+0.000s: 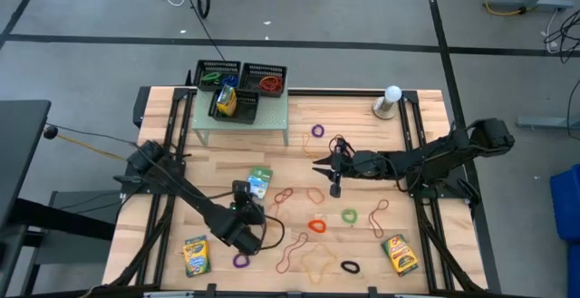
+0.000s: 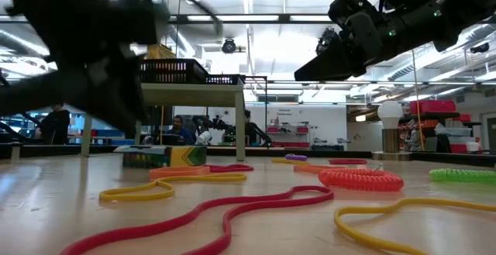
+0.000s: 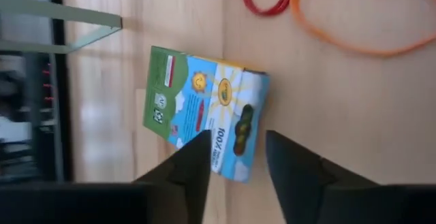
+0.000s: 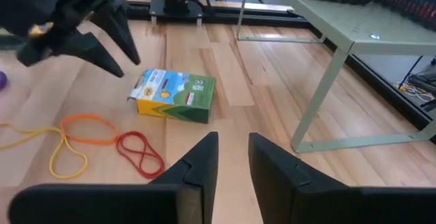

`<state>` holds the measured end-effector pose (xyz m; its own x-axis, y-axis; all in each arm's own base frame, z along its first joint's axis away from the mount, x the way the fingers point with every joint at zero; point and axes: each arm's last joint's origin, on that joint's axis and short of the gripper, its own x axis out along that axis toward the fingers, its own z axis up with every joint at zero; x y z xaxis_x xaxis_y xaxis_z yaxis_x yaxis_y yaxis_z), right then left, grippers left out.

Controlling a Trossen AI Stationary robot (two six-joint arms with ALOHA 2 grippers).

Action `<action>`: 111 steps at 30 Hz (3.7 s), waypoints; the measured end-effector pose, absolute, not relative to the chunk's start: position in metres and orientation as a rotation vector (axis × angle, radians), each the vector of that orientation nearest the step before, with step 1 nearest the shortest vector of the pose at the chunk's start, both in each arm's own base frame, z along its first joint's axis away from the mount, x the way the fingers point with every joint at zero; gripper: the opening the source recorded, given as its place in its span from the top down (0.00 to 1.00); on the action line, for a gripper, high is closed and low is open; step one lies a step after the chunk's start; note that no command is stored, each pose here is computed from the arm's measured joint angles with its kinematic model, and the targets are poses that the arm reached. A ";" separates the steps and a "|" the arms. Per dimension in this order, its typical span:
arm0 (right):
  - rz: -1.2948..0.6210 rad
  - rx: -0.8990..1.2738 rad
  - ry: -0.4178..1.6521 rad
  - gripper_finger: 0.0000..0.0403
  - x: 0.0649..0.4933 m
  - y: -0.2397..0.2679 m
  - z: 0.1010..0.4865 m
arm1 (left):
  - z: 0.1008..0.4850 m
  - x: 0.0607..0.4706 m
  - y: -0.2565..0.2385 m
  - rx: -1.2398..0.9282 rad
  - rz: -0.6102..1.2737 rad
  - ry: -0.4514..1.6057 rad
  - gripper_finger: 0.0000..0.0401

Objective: Pick & Place Office Desk Supplies
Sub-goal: Put the yellow crayon box into the bottom black bin

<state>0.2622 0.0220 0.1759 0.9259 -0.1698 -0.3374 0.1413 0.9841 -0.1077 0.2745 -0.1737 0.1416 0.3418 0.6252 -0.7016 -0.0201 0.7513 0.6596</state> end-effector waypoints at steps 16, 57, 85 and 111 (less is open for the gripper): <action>-0.159 -0.083 0.342 0.76 0.263 0.022 0.177 | 0.100 0.279 -0.167 0.794 0.540 1.204 0.68; -0.109 -0.271 0.332 0.37 0.396 0.015 0.129 | 0.230 0.288 -0.096 0.304 0.587 1.093 0.99; -0.058 -0.165 0.298 0.33 0.405 0.011 0.131 | 0.248 0.282 -0.085 0.138 0.648 1.019 0.99; 0.063 -0.156 0.241 0.60 0.406 0.014 0.135 | 0.248 0.287 -0.085 0.105 0.592 1.026 0.99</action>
